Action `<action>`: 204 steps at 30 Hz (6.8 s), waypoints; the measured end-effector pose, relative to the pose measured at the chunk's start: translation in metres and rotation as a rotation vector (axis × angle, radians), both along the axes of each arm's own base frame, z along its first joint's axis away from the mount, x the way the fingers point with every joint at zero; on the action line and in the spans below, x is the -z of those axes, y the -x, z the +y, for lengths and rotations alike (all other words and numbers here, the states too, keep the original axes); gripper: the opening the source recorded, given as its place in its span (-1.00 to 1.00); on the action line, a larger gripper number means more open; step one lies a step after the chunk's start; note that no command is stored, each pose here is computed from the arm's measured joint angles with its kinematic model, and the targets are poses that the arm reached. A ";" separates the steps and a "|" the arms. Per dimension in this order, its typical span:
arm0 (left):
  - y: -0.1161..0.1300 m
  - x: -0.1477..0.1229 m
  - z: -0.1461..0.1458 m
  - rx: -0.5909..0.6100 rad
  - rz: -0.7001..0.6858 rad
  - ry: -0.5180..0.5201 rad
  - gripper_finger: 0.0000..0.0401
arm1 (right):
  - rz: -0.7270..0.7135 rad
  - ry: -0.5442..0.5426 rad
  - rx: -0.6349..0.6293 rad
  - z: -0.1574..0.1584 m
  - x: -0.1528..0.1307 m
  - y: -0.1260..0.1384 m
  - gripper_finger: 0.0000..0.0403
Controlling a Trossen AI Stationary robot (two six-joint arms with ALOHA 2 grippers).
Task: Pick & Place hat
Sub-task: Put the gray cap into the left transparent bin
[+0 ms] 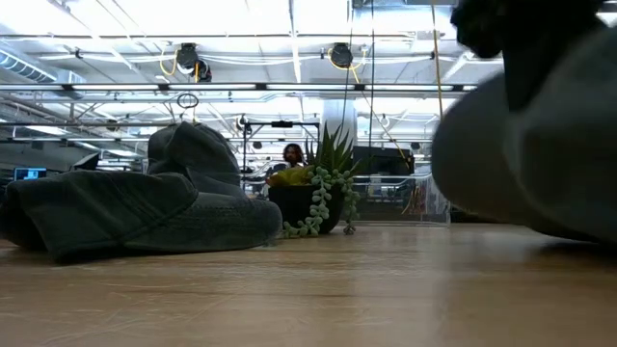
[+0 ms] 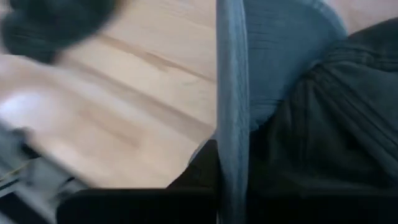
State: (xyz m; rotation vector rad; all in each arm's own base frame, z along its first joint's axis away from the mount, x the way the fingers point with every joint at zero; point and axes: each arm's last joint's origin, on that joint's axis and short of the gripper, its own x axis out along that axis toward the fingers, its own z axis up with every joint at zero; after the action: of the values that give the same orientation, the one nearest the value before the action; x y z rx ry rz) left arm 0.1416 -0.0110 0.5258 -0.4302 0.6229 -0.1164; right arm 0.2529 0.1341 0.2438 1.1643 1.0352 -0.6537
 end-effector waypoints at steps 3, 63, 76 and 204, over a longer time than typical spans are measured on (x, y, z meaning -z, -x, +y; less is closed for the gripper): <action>0.000 0.000 0.000 0.000 -0.001 -0.001 0.19 | -0.096 -0.017 -0.020 -0.004 -0.024 0.013 -0.99; -0.057 0.000 0.044 -0.376 -0.279 -0.482 0.19 | -1.232 1.201 -0.483 -0.126 -0.186 0.034 -1.00; -0.087 0.028 0.081 -0.017 -0.476 -0.370 0.19 | -1.591 0.990 -0.678 -0.142 -0.193 0.021 -1.00; -0.169 0.145 0.106 0.301 -0.189 0.578 -0.96 | -1.239 0.369 -0.685 -0.172 -0.138 -0.013 -0.39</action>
State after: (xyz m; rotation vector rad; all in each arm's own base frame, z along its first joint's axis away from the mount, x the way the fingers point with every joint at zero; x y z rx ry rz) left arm 0.3101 0.0949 0.3804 -0.8699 0.4566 -0.6271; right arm 0.2662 -0.0380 0.3816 0.5981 0.1598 0.4230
